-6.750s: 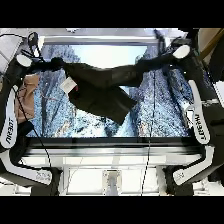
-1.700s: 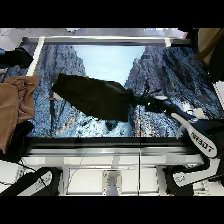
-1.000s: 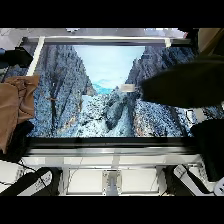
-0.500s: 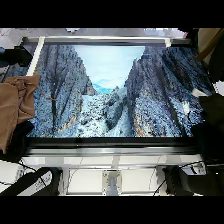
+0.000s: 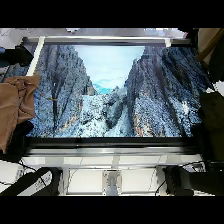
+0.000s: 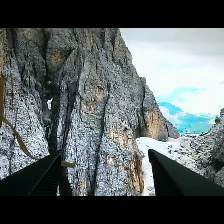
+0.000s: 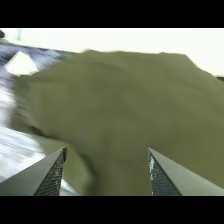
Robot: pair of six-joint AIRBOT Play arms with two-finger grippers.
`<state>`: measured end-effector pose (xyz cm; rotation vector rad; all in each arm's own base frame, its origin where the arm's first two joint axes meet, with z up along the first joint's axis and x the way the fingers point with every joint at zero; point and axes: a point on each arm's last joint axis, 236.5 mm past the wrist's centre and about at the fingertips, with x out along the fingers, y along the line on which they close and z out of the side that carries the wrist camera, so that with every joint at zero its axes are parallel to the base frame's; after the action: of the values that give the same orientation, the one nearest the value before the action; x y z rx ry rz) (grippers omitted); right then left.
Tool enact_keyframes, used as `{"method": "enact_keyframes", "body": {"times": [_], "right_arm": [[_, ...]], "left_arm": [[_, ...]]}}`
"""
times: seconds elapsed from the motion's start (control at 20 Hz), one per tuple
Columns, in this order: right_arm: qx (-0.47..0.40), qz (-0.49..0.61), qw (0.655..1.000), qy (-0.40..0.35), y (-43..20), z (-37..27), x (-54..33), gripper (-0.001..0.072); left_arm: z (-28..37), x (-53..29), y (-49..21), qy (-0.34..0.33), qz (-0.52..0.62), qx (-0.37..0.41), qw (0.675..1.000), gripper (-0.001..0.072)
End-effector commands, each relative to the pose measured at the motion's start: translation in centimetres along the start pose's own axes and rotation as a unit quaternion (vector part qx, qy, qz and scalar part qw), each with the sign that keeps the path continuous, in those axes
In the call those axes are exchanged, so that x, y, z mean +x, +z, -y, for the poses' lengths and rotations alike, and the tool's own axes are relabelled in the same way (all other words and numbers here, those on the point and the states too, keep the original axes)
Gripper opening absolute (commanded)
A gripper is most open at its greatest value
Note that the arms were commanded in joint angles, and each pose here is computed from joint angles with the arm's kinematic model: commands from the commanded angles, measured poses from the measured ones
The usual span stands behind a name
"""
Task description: Fold the clothes and pants, and hang the long-sleeved shirts on hangers.
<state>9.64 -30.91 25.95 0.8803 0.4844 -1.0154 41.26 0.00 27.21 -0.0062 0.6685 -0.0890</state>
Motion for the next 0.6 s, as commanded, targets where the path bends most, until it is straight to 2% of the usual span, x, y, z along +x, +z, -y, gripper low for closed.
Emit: {"method": "enact_keyframes", "body": {"times": [0.0,0.05,0.1,0.15,0.2,0.25,0.3,0.35,0.4,0.55], "right_arm": [[-0.007,0.038,0.973,0.228,1.7,-11.6,-3.1,0.0545],[-0.031,0.022,0.95,0.31,0.5,-16.1,-4.6,0.0544],[-0.073,0.0,0.923,0.377,-1.5,-20.1,-6.0,0.0482],[-0.134,-0.037,0.893,0.429,-5.1,-24.0,-7.3,0.0291],[-0.198,-0.07,0.865,0.456,-8.9,-26.6,-8.0,0.0176],[-0.266,-0.11,0.834,0.471,-13.3,-28.4,-8.6,0.0124],[-0.34,-0.147,0.801,0.47,-17.9,-29.3,-8.7,0.0117],[-0.401,-0.172,0.778,0.452,-21.5,-29.6,-8.4,0.0114],[-0.462,-0.191,0.753,0.429,-24.9,-29.5,-8.1,0.0003],[-0.581,-0.217,0.672,0.405,-32.2,-29.4,-8.7,0.0006]], "left_arm": [[0.2,0.0,0.0,-0.003,0.0,-0.001,1.0,0.0611],[0.2,0.0,0.0,-0.003,0.0,-0.001,1.0,0.0611],[0.2,0.0,0.0,-0.003,0.0,-0.001,1.0,0.0612],[0.2,0.0,0.0,-0.003,0.0,-0.001,1.0,0.0611],[0.2,0.0,0.0,-0.003,0.0,-0.001,1.0,0.0611],[0.2,0.0,0.0,-0.003,-0.001,-0.001,1.0,0.0589],[0.2,0.0,-0.2,-0.003,-0.004,-0.001,1.0,0.0351],[0.2,0.0,-0.3,-0.004,-0.007,0.0,1.0,0.0033],[0.2,0.0,-0.4,-0.004,-0.008,-0.001,1.0,0.0024],[0.2,0.0,-0.7,-0.005,-0.015,-0.001,1.0,0.0025]]}}
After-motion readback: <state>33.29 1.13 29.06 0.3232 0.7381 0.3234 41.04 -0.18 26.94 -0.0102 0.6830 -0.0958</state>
